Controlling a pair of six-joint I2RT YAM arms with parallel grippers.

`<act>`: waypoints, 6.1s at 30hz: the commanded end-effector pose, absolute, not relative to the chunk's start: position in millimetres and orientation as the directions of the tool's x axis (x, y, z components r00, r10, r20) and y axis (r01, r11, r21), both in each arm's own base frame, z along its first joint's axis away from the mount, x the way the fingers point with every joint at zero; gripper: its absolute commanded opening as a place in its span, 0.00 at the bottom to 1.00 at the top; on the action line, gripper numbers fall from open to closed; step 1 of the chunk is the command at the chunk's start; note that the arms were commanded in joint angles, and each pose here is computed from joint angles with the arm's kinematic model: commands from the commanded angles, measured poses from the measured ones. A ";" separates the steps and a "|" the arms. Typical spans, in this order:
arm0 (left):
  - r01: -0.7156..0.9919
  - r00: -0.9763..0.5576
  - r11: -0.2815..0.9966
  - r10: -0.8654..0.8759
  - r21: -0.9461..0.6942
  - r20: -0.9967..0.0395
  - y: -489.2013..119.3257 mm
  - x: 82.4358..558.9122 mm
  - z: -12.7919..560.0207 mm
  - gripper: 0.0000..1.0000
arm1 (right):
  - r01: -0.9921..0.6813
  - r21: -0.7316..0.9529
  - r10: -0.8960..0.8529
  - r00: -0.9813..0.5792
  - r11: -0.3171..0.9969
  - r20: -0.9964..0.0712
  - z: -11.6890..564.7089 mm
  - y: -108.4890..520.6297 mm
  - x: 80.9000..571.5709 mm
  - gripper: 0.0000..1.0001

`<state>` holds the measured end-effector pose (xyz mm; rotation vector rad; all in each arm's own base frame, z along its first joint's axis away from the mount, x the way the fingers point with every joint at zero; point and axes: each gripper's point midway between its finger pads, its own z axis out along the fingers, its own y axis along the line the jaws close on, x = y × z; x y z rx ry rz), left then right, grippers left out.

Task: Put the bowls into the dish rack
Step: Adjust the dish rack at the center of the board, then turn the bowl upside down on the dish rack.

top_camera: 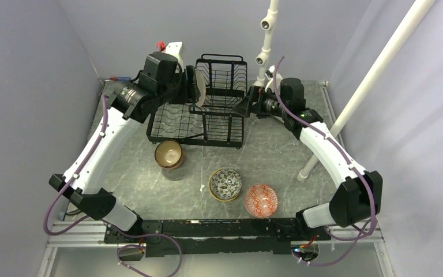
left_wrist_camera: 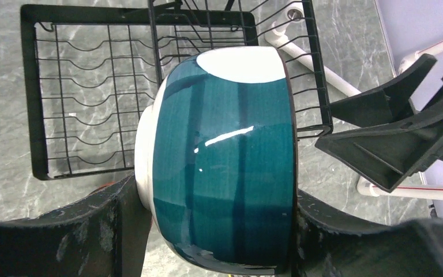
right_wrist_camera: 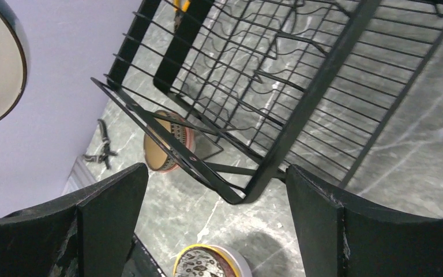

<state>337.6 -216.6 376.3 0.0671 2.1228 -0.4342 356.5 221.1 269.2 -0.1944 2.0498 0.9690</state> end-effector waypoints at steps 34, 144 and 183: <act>0.209 -0.448 0.978 0.106 0.011 -0.888 -224.7 417.8 367.9 0.03 | -0.554 0.672 0.265 -0.640 0.491 -0.721 298.9 217.4 333.9 0.77; 0.409 -0.498 0.893 0.389 0.185 -0.775 -270.4 375.4 312.3 0.92 | -0.505 0.669 0.245 -0.667 0.545 -0.704 272.0 204.4 321.8 0.80; 0.473 -0.445 0.867 0.390 0.158 -0.806 -249.0 338.2 326.6 0.77 | -0.538 0.636 0.236 -0.631 0.553 -0.739 290.6 204.5 332.7 0.81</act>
